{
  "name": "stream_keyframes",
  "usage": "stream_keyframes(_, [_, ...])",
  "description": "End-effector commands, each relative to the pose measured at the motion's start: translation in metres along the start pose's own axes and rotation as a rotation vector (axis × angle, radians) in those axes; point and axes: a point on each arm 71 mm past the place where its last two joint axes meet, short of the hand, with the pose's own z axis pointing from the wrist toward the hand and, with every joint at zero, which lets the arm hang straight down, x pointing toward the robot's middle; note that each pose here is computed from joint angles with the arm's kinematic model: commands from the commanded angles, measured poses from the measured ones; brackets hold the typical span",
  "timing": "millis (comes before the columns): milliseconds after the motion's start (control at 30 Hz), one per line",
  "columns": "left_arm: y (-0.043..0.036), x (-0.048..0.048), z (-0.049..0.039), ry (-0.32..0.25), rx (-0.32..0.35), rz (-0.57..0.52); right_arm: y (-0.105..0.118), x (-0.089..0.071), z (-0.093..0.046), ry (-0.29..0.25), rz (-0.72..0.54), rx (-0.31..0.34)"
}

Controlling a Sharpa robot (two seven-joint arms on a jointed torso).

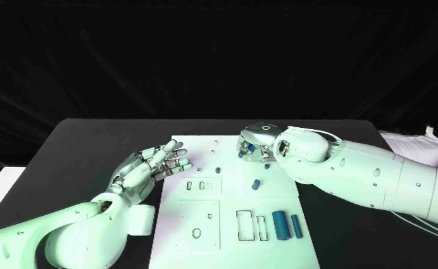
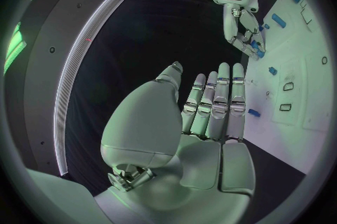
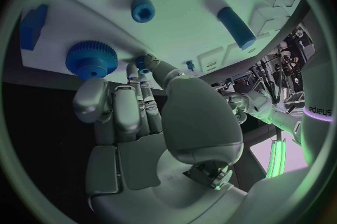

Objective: Assemble the parts on the task board

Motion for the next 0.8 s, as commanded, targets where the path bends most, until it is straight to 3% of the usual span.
stream_keyframes(33, [-0.0009,0.0025,-0.0003,0.024,-0.001,-0.016,0.001,0.003,0.001,0.031,-0.021,0.005])
stream_keyframes(333, [-0.0010,0.0021,-0.0007,0.024,-0.006,-0.016,0.001,0.003,0.001,0.028,-0.020,0.002])
stream_keyframes(800, [-0.0010,-0.0007,-0.0005,0.016,-0.013,-0.011,0.007,-0.016,0.000,-0.149,0.008,0.008])
